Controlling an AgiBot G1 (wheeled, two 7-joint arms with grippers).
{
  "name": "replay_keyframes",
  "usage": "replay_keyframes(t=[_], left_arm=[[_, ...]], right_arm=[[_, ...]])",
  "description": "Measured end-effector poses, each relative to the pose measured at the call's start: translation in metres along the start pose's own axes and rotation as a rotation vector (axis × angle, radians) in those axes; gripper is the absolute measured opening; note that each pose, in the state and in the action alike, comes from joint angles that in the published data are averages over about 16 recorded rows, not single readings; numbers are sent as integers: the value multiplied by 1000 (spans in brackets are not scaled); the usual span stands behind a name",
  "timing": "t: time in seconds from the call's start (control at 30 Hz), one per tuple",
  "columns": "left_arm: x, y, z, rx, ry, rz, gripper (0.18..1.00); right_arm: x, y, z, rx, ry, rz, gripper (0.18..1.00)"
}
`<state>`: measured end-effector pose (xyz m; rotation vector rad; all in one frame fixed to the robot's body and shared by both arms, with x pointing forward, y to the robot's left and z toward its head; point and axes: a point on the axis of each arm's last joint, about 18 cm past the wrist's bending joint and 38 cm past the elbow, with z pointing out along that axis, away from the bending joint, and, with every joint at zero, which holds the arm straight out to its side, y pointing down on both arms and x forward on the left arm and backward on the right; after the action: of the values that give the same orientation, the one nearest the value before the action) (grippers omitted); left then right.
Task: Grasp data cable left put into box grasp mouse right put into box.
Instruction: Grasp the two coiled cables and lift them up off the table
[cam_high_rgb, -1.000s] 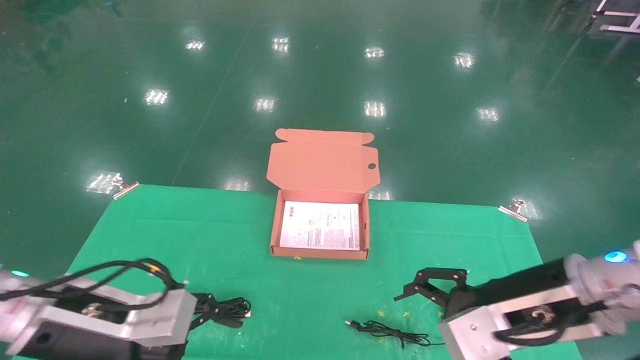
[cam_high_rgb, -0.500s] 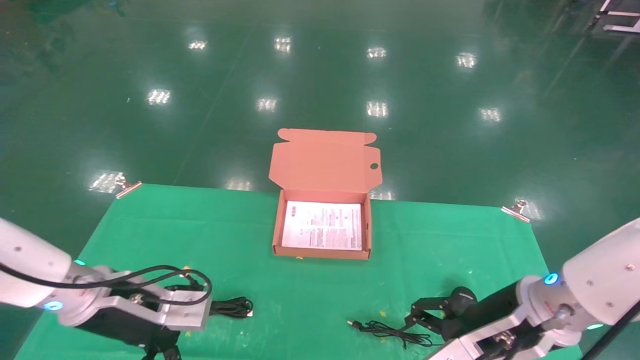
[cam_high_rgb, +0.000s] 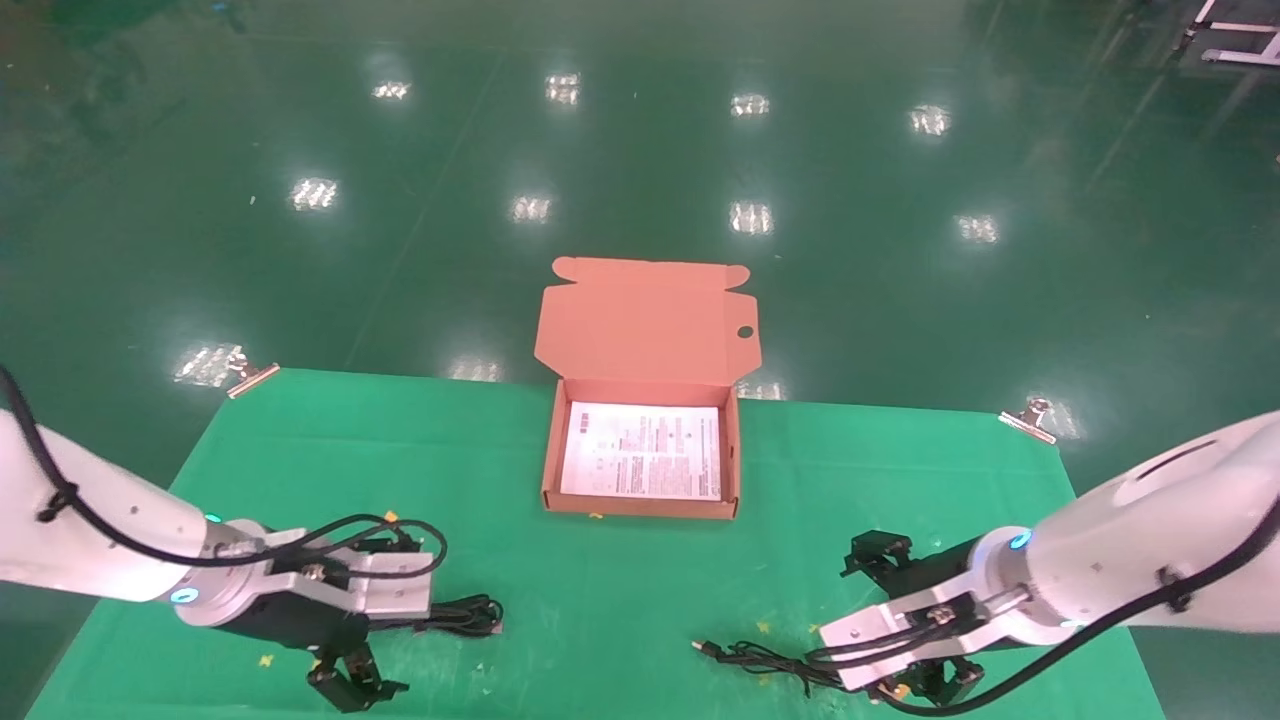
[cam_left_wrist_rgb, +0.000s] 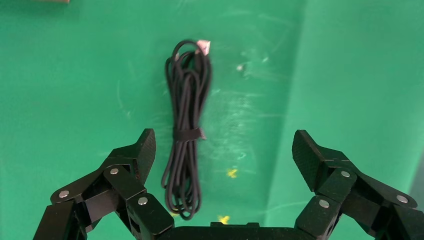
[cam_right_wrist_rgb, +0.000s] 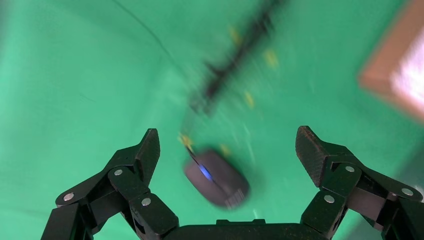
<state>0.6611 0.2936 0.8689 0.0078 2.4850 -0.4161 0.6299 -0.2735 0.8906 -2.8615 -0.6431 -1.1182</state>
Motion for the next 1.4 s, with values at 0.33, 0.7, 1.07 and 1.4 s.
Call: replay_keyframes(t=[0.33,0.7,1.07,1.4], left_arm=[[-8,8,26,-8,-8,-96,1001],[-16,15,45,14,0,-198,1001],[-19,22,52,17,6,-246,1001],[-19,24,54,14,7,-257,994]], right_arm=[[-6,-4,30,-26,15,125,1000],[-11,-11,58,1,-11,187,1000],[-6,-13,84,1,-6,193,1000],[-4,-14,93,3,8,194,991]])
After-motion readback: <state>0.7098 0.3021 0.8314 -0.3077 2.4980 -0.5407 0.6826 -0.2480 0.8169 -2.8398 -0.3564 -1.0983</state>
